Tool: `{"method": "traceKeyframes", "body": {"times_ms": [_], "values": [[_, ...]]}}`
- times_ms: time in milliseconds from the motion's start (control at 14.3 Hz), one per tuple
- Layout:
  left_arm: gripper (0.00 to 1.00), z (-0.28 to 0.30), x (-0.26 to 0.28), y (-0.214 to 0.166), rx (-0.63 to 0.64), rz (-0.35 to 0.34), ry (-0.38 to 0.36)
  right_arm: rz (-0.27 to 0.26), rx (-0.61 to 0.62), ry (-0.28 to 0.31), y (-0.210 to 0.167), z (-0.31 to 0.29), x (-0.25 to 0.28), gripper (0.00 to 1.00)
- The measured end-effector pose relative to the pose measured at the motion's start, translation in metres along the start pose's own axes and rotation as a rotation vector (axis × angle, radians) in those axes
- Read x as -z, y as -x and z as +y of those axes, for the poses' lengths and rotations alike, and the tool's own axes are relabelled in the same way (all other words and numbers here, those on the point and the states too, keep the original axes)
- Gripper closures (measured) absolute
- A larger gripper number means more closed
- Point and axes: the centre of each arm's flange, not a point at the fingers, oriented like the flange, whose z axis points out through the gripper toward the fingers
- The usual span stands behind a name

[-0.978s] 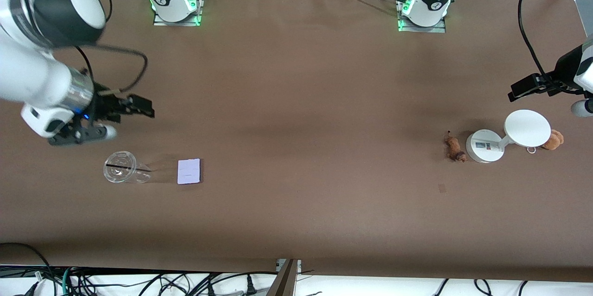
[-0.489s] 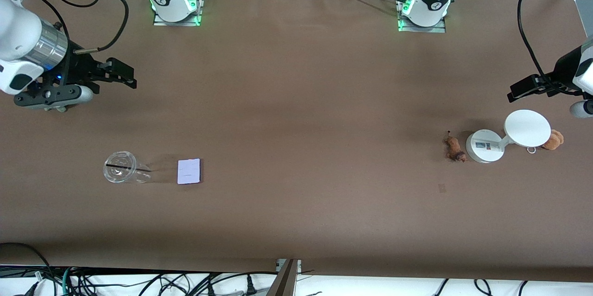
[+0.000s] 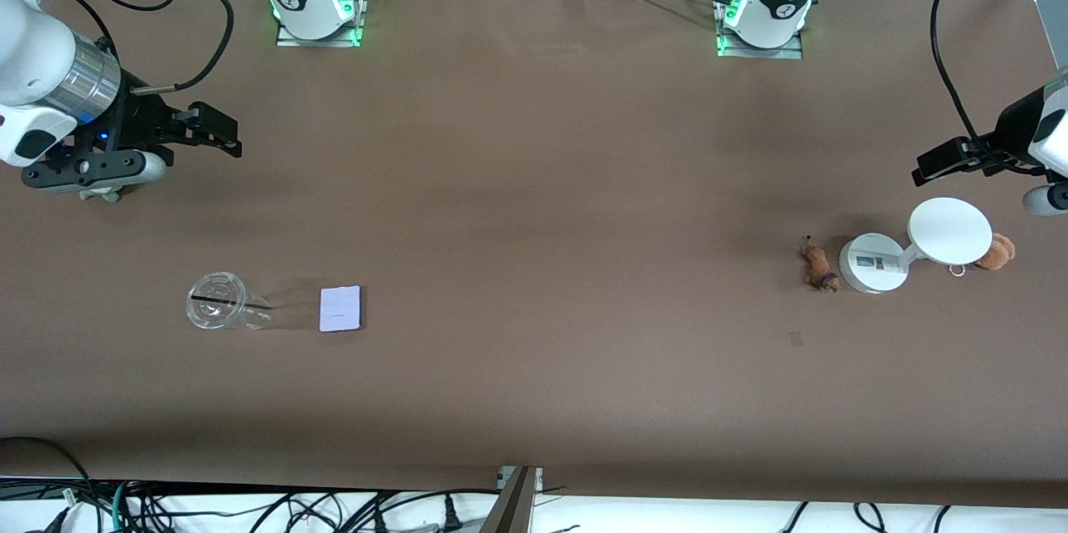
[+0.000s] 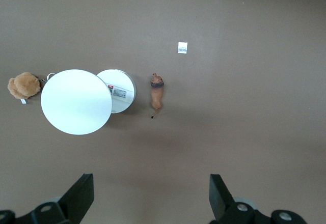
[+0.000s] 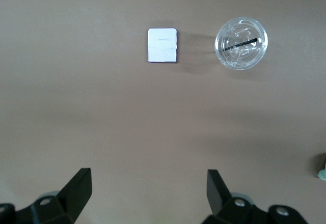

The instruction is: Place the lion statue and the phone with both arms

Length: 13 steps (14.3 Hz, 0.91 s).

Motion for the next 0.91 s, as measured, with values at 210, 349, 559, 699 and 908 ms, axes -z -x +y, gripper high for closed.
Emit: {"method": "traceKeyframes", "body": {"times_ms": [210, 349, 559, 699, 908], "values": [[0.00, 0.0004, 0.0088, -0.0030, 0.000, 0.018, 0.003, 0.000, 0.007, 0.019, 0.0001, -0.0018, -0.0003, 0.00], [0.00, 0.0007, 0.0105, -0.0038, -0.001, 0.020, 0.004, 0.002, 0.010, 0.022, 0.0000, -0.0029, -0.0002, 0.00], [0.00, 0.0028, 0.0085, -0.0053, -0.004, 0.015, 0.003, 0.007, 0.010, 0.023, -0.0006, -0.0029, 0.0018, 0.00], [0.00, 0.0029, 0.0070, -0.0064, -0.004, 0.012, 0.003, 0.011, 0.010, 0.024, -0.0007, -0.0029, 0.0037, 0.00], [0.00, 0.0023, 0.0070, -0.0070, -0.003, 0.013, 0.003, 0.016, 0.010, 0.024, -0.0008, -0.0028, 0.0058, 0.00]]}}
